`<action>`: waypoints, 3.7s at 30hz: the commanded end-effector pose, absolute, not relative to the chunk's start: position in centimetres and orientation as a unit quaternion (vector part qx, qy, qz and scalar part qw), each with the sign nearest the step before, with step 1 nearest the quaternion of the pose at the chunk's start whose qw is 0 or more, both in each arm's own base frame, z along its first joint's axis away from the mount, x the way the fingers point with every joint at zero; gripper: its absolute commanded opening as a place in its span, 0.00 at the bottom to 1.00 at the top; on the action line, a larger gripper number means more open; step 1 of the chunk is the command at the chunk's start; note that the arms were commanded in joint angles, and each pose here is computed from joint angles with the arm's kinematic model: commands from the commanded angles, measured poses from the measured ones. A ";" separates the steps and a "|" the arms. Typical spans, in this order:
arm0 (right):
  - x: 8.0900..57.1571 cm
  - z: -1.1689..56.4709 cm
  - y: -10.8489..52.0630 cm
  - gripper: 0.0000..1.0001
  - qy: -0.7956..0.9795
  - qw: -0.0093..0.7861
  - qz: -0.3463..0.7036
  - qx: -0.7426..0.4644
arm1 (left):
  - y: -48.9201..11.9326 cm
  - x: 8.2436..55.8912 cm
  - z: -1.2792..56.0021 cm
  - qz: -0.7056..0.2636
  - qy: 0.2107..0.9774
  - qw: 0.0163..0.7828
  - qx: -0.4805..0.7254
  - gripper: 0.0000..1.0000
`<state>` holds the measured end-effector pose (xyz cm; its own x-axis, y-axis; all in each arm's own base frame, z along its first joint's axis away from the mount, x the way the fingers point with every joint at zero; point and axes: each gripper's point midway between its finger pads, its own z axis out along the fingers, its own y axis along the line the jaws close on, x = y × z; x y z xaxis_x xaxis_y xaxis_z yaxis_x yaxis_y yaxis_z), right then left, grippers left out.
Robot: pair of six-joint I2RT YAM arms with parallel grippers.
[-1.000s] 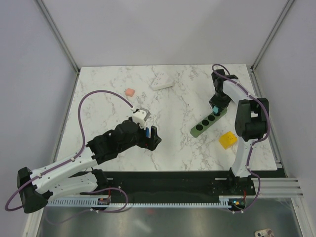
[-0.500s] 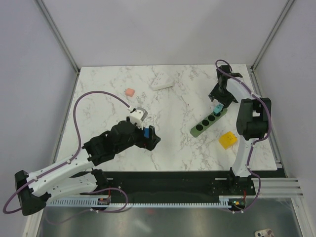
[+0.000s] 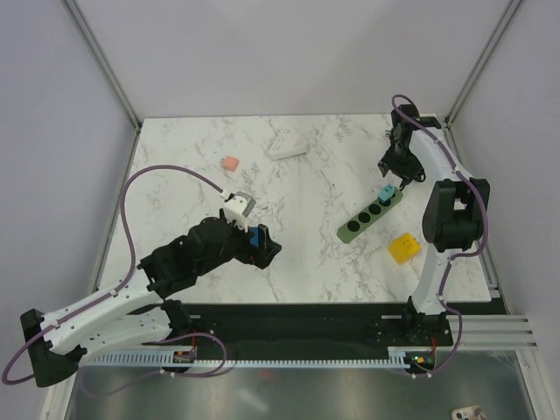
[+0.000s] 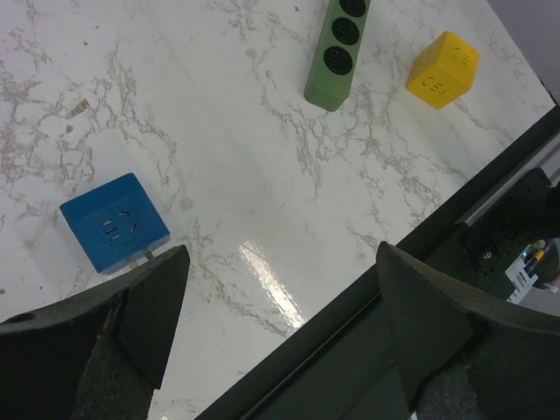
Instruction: Insert the plug
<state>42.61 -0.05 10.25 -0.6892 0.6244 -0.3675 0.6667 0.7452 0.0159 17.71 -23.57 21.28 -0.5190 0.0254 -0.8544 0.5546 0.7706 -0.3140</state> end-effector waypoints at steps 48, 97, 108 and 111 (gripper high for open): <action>40.3 -0.1 3.1 0.00 0.921 0.074 -0.027 0.382 | -22.3 17.4 23.8 -0.313 0.793 0.497 0.161 0.95; 45.9 11.8 0.7 0.62 0.915 0.211 0.057 0.339 | -23.3 18.3 26.1 -0.302 0.798 0.496 0.163 0.95; 43.4 15.9 -0.1 0.44 0.912 0.234 0.045 0.334 | -22.3 17.8 26.4 -0.305 0.793 0.502 0.159 0.95; 42.6 15.2 0.5 0.29 0.916 0.224 0.053 0.329 | -22.3 17.9 26.3 -0.302 0.794 0.503 0.160 0.95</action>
